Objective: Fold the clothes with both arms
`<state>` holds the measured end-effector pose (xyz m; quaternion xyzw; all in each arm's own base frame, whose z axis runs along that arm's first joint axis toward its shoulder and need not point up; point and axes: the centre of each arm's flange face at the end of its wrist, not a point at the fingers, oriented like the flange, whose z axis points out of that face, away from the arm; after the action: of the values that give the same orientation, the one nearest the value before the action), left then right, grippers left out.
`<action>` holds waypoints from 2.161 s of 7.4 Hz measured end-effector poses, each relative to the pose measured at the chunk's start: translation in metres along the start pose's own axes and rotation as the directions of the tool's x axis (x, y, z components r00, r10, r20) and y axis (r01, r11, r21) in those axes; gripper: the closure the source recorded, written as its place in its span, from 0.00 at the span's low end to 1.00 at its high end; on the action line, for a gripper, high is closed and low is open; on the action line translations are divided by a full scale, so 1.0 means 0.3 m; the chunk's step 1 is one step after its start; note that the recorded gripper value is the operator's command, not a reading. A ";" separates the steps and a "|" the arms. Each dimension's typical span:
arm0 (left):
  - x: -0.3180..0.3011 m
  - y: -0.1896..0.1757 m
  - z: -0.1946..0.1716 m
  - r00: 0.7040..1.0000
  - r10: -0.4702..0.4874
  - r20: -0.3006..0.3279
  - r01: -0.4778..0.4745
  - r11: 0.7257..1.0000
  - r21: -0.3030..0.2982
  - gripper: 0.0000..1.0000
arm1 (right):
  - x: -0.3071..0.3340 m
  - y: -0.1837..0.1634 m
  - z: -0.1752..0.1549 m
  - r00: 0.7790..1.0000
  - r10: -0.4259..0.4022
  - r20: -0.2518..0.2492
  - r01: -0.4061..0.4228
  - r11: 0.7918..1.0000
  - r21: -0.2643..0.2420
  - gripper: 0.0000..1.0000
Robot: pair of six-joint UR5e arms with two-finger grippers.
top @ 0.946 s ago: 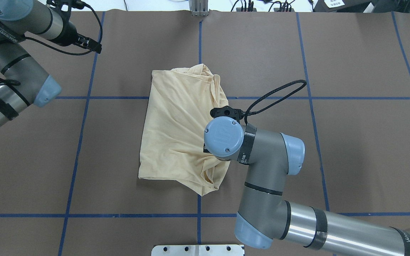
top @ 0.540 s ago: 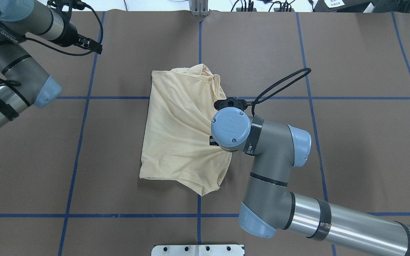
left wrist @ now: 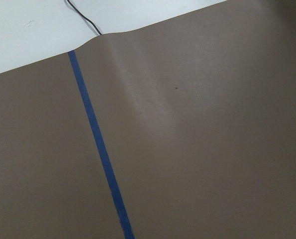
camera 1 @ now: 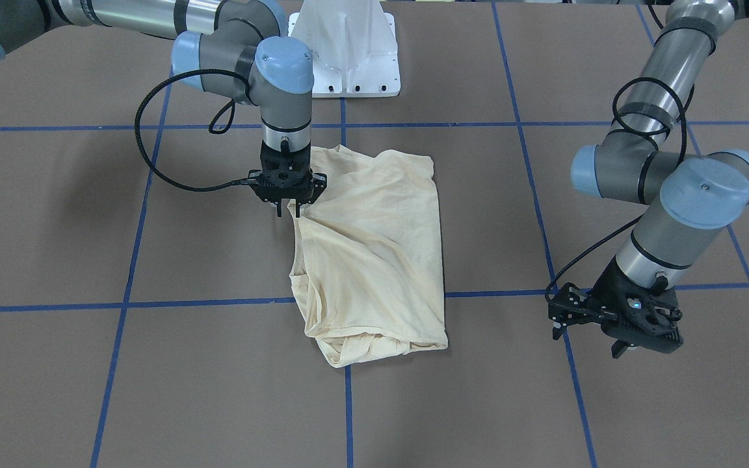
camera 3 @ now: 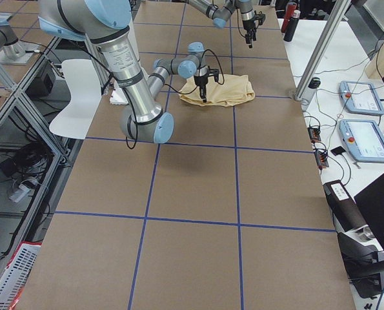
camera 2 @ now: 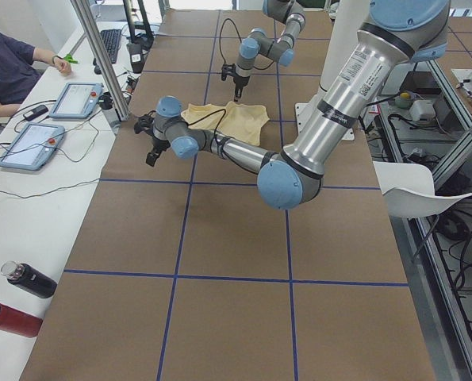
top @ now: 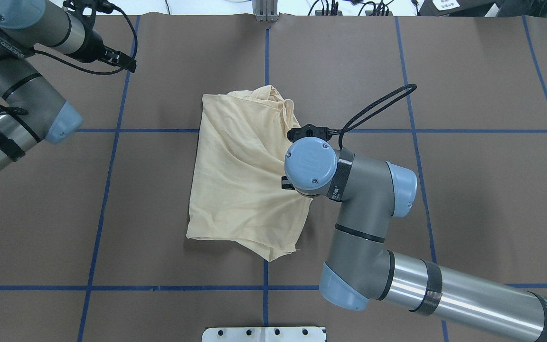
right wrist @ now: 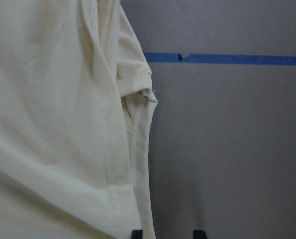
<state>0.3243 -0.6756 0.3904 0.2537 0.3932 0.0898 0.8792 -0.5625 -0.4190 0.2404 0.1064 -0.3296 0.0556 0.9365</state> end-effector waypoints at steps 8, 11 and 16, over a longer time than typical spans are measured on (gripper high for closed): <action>0.513 0.486 -0.203 0.930 -0.265 -0.256 0.233 0.961 -0.149 0.00 | 0.200 0.018 -0.159 0.990 0.069 0.122 -0.067 0.998 -0.017 0.00; 0.790 0.777 -0.116 0.875 -0.442 -0.198 0.398 0.889 -0.228 0.07 | 0.224 0.029 -0.174 0.989 0.069 0.129 -0.067 0.998 -0.019 0.00; 0.945 0.908 -0.090 0.829 -0.530 -0.175 0.465 0.829 -0.310 0.39 | 0.224 0.032 -0.170 0.990 0.068 0.126 -0.066 0.998 -0.020 0.00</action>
<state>0.5070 -0.3313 0.3328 0.0131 0.5403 -0.0628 0.8390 -0.4810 -0.3954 0.2456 0.0911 -0.3924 0.0777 0.9120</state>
